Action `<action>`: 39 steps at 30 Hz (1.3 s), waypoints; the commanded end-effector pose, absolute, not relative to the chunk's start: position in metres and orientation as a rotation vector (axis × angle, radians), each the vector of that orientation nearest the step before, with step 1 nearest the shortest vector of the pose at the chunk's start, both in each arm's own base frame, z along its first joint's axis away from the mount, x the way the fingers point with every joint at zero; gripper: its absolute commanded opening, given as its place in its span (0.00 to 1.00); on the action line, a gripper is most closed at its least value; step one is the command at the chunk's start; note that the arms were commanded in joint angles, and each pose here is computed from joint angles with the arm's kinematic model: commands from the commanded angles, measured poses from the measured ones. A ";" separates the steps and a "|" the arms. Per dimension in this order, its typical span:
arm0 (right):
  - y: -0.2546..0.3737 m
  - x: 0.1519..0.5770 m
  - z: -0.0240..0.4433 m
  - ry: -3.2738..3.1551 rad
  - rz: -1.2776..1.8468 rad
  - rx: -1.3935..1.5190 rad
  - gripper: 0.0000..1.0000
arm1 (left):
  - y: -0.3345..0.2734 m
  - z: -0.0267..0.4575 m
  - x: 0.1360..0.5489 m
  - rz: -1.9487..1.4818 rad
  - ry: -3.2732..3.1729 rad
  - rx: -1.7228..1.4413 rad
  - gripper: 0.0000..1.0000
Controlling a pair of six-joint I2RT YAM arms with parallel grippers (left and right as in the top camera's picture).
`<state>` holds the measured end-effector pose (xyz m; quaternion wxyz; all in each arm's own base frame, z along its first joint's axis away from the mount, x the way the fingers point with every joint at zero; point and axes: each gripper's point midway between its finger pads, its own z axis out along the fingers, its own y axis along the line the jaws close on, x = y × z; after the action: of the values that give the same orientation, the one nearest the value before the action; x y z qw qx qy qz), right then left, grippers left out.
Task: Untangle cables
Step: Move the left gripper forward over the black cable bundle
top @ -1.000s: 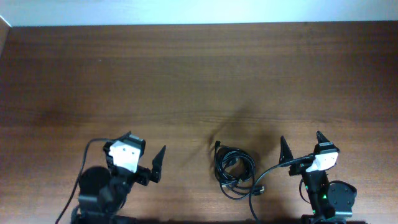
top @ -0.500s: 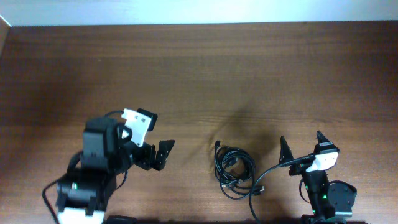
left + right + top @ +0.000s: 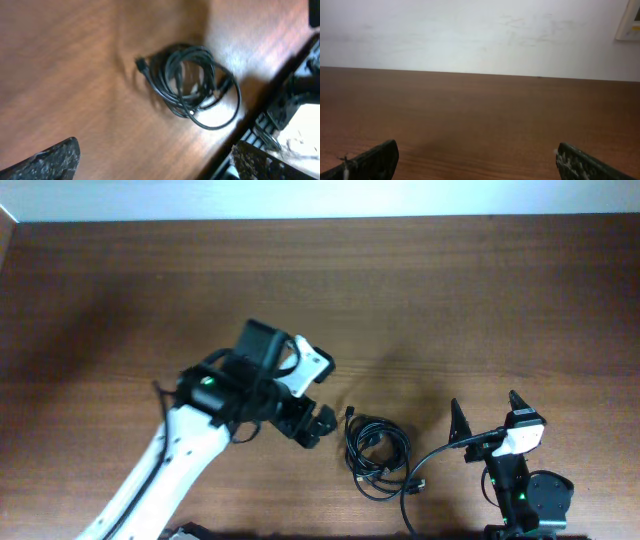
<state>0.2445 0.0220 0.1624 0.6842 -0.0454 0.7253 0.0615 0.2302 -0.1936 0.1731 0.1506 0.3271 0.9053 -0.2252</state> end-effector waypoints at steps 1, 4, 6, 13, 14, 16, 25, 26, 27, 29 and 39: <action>0.021 0.244 0.160 1.631 0.135 -0.092 0.99 | -0.209 0.162 0.226 -0.692 2.634 1.002 0.99; 0.021 0.244 0.160 1.631 0.135 -0.092 0.99 | -0.212 0.145 0.224 -0.692 2.702 1.025 0.99; 0.021 0.244 0.160 1.631 0.135 -0.093 0.99 | -0.213 0.138 0.225 -0.692 2.721 1.026 0.99; 0.021 0.244 0.160 1.630 0.135 -0.093 0.99 | -0.226 0.124 0.220 -0.734 2.764 1.056 0.99; 0.021 0.244 0.160 1.631 0.135 -0.092 0.99 | -0.229 0.122 0.217 -0.735 2.765 1.075 0.99; 0.021 0.244 0.160 1.631 0.135 -0.092 0.99 | -0.232 0.116 0.215 -0.680 2.789 1.074 0.99; 0.021 0.244 0.160 1.631 0.135 -0.092 0.99 | -0.243 0.089 0.214 -0.446 2.844 1.067 0.99; 0.021 0.244 0.160 1.631 0.135 -0.092 0.99 | -0.250 0.085 0.213 -0.449 2.830 1.095 0.99; 0.021 0.244 0.160 1.631 0.135 -0.092 0.99 | -0.257 0.082 0.211 -0.453 2.820 1.118 0.99; 0.021 0.244 0.160 1.630 0.135 -0.092 0.99 | -0.266 0.073 0.207 -0.452 2.814 1.160 0.99; 0.021 0.244 0.160 1.631 0.135 -0.092 0.99 | -0.258 0.028 0.216 -0.243 2.982 0.943 0.99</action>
<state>0.2445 0.0219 0.1624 0.6842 -0.0451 0.7253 0.0615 0.2077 -0.2585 0.0380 0.0018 0.3250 0.9405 -0.0986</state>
